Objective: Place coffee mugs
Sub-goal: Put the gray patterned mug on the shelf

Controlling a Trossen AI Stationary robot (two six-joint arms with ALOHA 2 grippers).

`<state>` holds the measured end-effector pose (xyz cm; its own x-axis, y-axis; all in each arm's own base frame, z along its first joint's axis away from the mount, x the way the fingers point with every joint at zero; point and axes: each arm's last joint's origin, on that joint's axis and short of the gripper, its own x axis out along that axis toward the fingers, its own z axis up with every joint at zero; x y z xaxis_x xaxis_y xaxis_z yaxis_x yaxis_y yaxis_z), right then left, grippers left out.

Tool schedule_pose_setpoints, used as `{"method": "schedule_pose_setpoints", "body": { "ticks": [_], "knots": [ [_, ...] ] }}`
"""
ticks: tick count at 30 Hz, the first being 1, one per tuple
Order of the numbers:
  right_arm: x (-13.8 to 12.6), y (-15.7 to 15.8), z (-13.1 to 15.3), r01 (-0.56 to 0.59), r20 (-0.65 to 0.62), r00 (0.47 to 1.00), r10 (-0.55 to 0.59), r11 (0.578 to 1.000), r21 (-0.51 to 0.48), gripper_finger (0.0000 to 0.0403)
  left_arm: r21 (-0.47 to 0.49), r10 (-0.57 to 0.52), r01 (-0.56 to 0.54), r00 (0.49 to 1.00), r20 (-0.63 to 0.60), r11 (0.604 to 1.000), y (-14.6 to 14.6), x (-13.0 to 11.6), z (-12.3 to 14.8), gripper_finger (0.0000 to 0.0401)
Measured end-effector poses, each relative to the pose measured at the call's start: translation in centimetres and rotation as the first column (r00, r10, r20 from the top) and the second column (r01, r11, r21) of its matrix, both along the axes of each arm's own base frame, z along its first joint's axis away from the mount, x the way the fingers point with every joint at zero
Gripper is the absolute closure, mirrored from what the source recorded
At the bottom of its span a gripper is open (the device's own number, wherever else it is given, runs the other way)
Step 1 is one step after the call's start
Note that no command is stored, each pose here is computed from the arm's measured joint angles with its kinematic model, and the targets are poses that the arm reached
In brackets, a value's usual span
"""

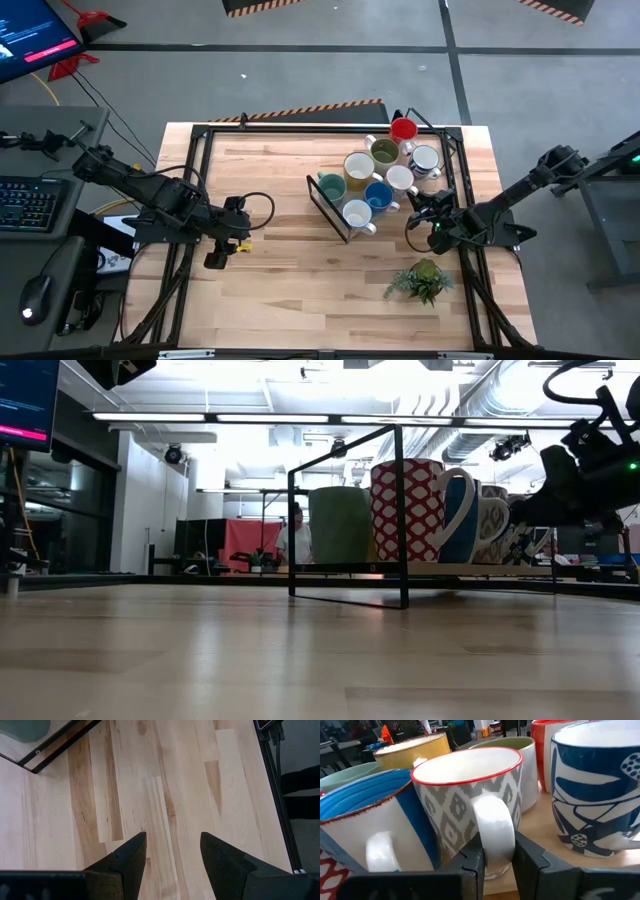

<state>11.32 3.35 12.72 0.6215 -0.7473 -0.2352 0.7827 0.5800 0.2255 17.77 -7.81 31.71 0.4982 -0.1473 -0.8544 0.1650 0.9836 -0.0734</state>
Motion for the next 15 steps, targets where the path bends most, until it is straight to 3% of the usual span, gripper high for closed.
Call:
{"method": "schedule_pose_setpoints", "body": {
  "ticks": [15],
  "knots": [
    [-0.04,0.0,-0.08,-0.014,-0.016,1.0,0.014,1.0,0.017,0.0343,-0.001,0.0,0.0,1.0,0.0,1.0,0.0,0.0,0.0,0.0224]
  ]
}}
